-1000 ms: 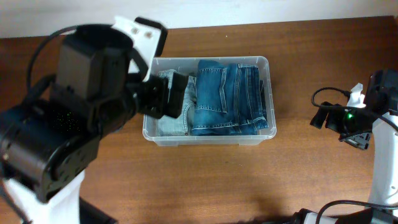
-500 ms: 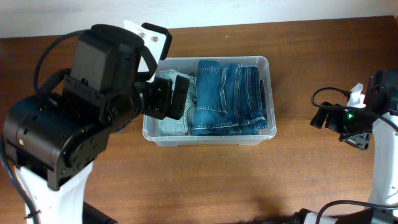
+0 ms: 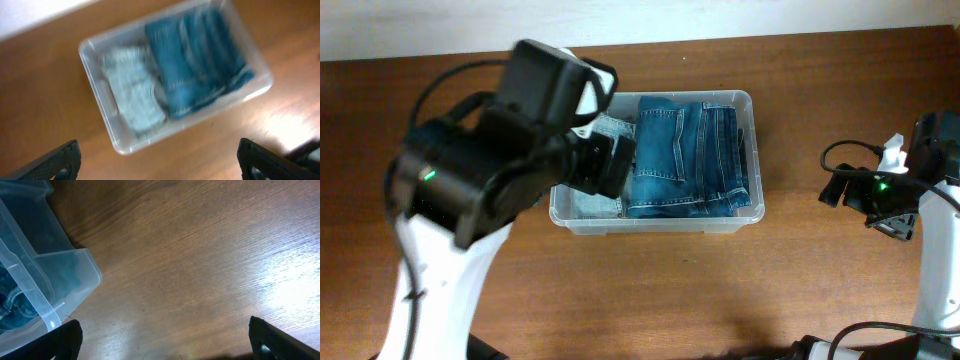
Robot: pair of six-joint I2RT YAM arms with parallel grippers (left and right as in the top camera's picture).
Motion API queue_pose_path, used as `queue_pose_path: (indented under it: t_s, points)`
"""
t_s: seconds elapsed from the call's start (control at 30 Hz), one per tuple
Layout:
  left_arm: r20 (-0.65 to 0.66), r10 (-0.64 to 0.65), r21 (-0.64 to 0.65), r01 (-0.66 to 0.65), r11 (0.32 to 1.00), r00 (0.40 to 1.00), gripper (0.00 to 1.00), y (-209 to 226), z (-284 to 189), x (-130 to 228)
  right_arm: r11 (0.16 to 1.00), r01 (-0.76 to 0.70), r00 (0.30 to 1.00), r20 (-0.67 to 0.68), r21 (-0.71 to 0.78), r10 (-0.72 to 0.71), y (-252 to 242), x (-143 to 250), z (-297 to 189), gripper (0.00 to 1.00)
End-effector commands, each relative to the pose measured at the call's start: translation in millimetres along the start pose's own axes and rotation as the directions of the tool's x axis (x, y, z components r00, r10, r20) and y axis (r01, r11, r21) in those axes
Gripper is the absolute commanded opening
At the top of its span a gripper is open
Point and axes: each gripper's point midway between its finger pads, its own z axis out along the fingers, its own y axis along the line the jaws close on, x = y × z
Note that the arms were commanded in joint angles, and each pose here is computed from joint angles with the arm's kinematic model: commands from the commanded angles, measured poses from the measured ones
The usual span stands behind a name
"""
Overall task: Pack container
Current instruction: 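Release the garment and withdraw the left gripper down-left from the bin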
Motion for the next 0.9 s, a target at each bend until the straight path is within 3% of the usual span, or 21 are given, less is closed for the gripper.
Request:
queue_pose_path:
  t_s: [0.0,0.1,0.3,0.53,0.87]
  points:
    - [-0.108,0.041,-0.018,-0.043,0.999,0.993,0.99,4.7,19.5,26.4,1.000,-0.012,1.000,0.001,0.004,0.012,-2.2,-0.4,0.0,0.98]
    - [-0.104,0.040,-0.018,-0.042,0.999,0.994,0.99,5.5,29.6,35.8,1.000,-0.012,1.000,0.001,0.004,0.012,-2.2,-0.4,0.0,0.98]
    - [0.041,0.090,-0.010,-0.090,0.996,0.995,0.99,6.6,36.3,49.1,1.000,-0.012,1.000,0.001,0.004,0.012,-2.2,-0.4,0.0,0.99]
    - [0.158,0.022,-0.022,-0.019,1.000,0.987,0.99,31.6,46.1,106.1,1.000,-0.012,1.000,0.001,0.004,0.012,-2.2,-0.4,0.0,0.98]
    - [0.457,-0.068,-0.102,0.128,0.986,0.887,0.99,74.1,65.8,172.2,1.000,-0.012,1.000,0.001,0.004,0.012,-2.2,-0.4,0.0,0.99]
